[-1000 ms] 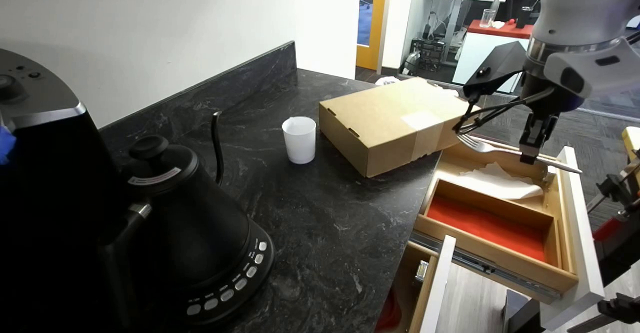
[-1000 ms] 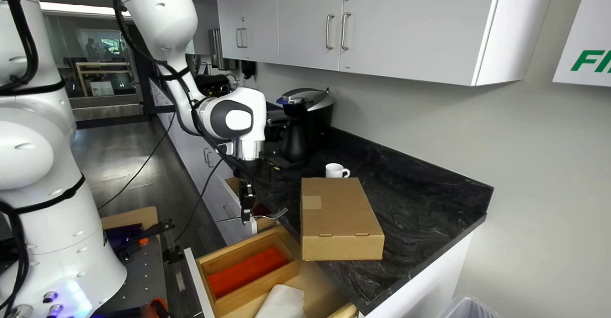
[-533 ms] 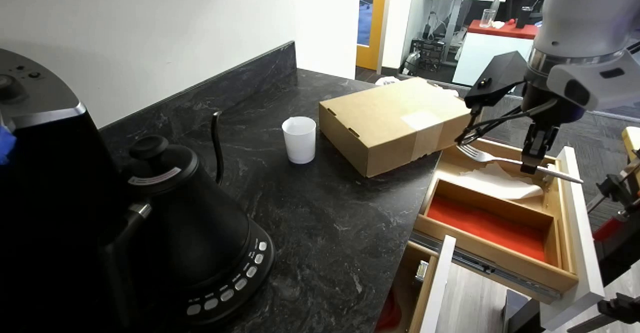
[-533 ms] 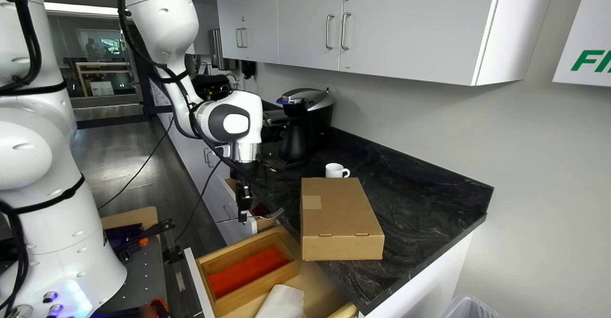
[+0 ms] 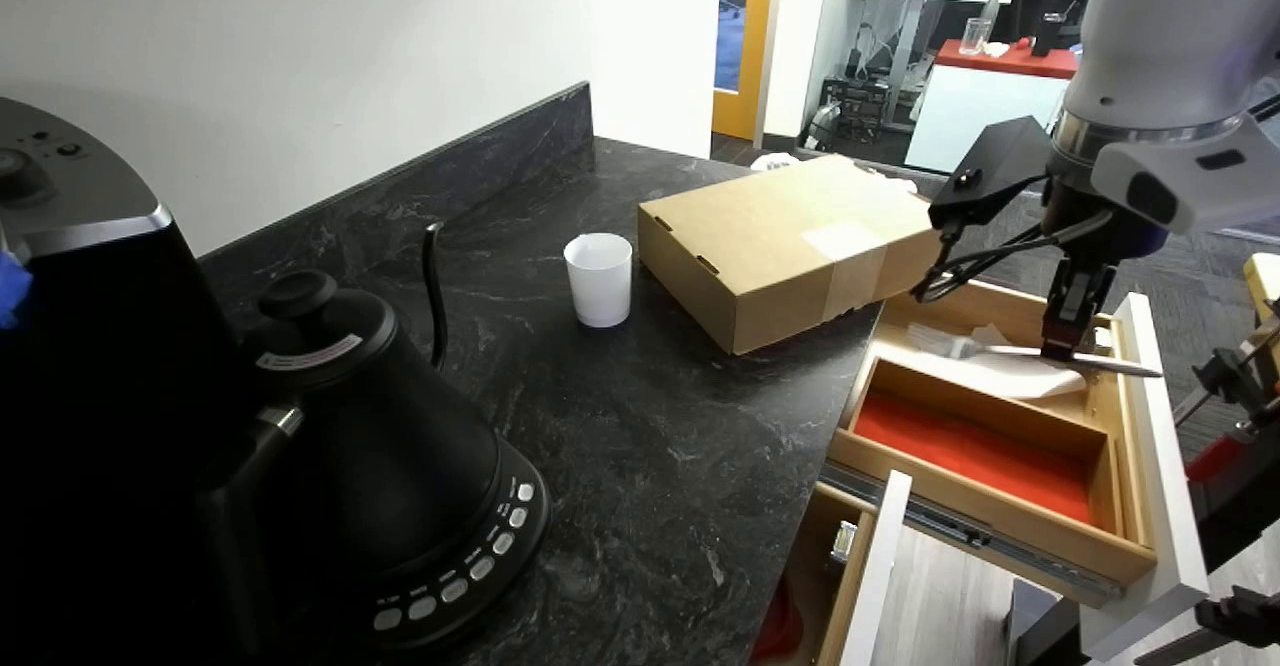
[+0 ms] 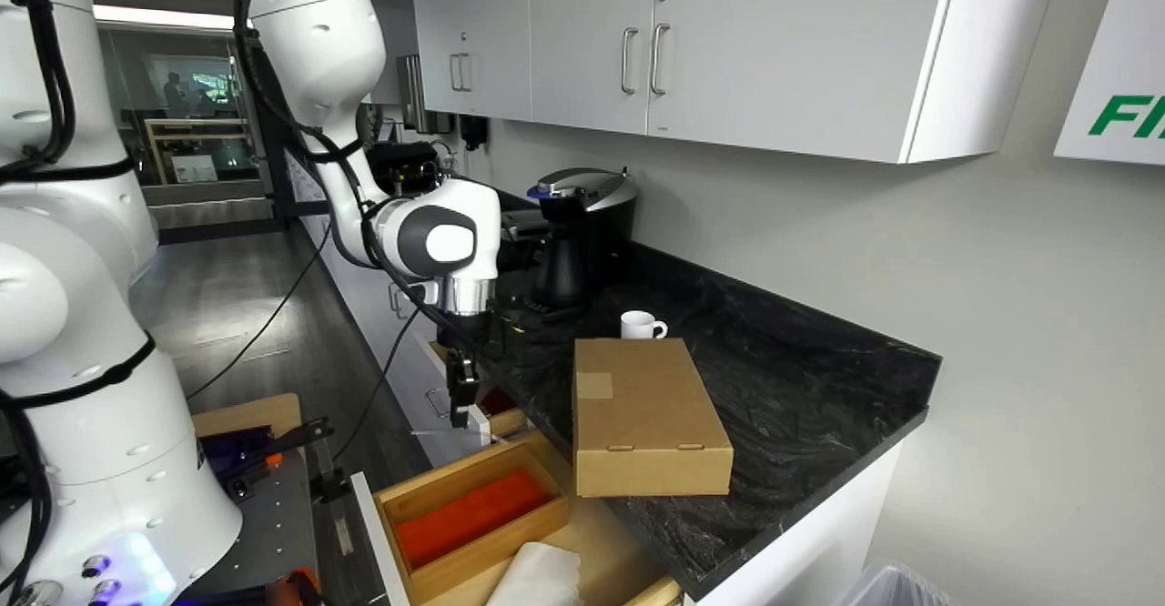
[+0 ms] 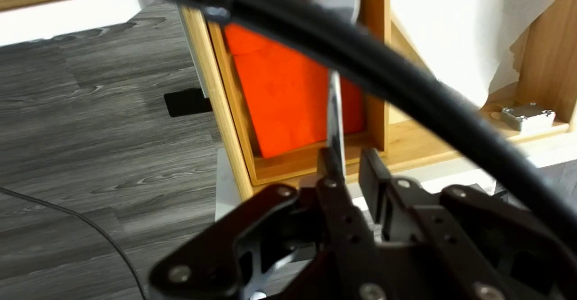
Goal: Pick the fork and put it in the drawer
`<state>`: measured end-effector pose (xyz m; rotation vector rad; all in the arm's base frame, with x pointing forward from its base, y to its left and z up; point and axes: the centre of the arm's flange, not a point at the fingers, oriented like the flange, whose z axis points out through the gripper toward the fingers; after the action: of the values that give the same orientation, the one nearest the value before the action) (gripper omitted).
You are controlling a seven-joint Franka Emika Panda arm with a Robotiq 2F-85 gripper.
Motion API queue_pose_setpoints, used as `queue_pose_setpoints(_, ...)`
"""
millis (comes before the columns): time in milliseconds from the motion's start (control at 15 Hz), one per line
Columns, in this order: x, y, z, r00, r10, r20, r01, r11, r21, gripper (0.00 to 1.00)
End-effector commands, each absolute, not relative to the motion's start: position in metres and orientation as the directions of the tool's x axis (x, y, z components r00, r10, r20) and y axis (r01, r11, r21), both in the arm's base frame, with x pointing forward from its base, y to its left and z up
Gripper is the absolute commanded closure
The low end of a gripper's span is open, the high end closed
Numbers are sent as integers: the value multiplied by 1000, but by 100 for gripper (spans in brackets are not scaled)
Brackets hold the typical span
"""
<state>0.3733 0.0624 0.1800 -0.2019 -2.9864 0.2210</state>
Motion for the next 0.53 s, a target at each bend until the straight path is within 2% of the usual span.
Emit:
queue_pose_setpoints(0,375,39,200,-982,143,123,127,984,-124,51)
queue_pose_setpoints(467,380,31,195,-972,190,140,173,977,-129,6)
